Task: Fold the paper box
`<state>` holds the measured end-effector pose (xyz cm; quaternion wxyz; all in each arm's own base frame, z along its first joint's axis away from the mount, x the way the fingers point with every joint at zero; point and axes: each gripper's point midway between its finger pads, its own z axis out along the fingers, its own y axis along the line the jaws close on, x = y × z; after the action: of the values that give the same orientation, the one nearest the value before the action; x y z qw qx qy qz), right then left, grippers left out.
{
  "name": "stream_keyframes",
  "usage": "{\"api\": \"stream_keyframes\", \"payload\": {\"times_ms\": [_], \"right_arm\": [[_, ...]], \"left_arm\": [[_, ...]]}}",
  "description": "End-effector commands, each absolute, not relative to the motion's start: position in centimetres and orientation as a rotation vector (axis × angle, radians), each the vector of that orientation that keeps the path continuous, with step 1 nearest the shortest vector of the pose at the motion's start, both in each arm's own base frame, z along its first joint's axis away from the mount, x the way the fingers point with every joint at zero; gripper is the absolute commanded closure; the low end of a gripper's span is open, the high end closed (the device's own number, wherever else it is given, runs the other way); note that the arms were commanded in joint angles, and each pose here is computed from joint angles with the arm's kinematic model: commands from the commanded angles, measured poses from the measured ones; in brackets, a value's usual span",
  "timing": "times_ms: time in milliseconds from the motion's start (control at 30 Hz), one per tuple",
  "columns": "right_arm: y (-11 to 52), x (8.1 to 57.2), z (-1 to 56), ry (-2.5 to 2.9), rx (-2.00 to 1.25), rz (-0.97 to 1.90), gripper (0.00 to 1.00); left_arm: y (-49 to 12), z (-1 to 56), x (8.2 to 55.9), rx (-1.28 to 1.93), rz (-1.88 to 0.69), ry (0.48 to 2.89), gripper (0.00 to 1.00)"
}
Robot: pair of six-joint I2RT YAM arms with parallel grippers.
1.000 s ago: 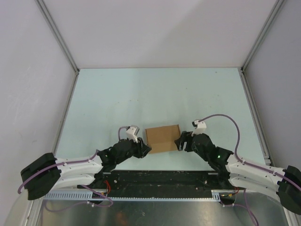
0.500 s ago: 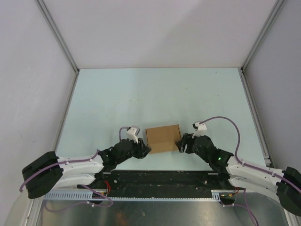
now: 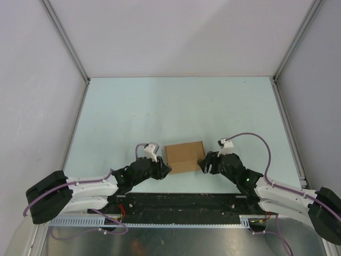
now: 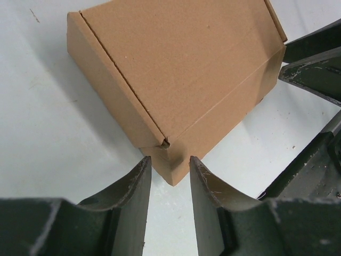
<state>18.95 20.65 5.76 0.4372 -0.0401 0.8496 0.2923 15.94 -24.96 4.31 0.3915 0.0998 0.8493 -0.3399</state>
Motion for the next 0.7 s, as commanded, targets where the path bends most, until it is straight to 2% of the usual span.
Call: {"api": "stream_keyframes", "payload": {"times_ms": [0,400,533,667], "right_arm": [[21.35,19.53,6.95,2.050,-0.119,0.777,0.35],[22.07,19.32,6.92,2.053,-0.145,0.818,0.44],[21.88,19.36,7.13,2.049,-0.140,0.813,0.42],[22.07,19.24,7.24,2.049,-0.141,0.831,0.46]], "left_arm": [[-26.28,6.30,16.65,0.264,-0.898,2.102,0.60],[-26.47,6.17,16.64,0.270,-0.899,2.109,0.60],[-26.45,6.11,16.67,0.271,-0.895,2.109,0.60],[-26.64,6.21,16.67,0.276,-0.901,2.109,0.60]]}}
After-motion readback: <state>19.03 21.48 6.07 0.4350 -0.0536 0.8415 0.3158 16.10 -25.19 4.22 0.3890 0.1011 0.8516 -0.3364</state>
